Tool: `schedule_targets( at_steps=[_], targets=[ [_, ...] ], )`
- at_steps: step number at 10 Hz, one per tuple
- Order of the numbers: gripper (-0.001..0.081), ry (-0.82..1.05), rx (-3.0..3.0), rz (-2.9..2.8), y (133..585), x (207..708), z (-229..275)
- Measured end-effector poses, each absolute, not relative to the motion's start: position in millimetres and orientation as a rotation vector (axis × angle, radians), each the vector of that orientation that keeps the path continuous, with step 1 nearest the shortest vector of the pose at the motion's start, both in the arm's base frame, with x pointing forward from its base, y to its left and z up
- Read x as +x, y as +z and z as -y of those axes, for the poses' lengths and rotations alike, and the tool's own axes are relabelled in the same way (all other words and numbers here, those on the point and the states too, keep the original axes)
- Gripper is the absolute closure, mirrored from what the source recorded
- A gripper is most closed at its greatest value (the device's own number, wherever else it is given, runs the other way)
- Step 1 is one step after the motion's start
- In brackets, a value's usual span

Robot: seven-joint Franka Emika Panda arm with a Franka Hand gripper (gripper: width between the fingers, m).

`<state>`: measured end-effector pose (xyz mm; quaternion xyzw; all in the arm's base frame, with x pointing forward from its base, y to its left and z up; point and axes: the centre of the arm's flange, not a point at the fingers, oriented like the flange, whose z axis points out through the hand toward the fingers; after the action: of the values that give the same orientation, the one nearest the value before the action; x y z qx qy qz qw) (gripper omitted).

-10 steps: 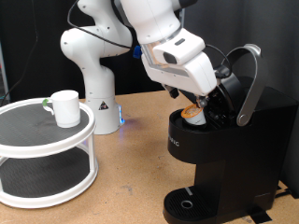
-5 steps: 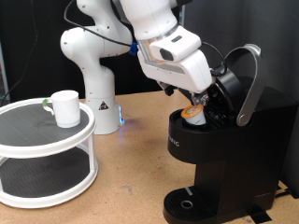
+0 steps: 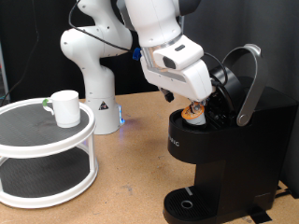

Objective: Make a cup of coffee with the keurig machine

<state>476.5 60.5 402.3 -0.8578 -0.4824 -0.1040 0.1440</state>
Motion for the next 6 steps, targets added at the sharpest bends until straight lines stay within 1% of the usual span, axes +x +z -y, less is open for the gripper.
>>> schedule_targets(
  at_steps=[6],
  targets=[
    [0.0001, -0.341, -2.447, 1.374, 404.4, 476.9, -63.2]
  ],
)
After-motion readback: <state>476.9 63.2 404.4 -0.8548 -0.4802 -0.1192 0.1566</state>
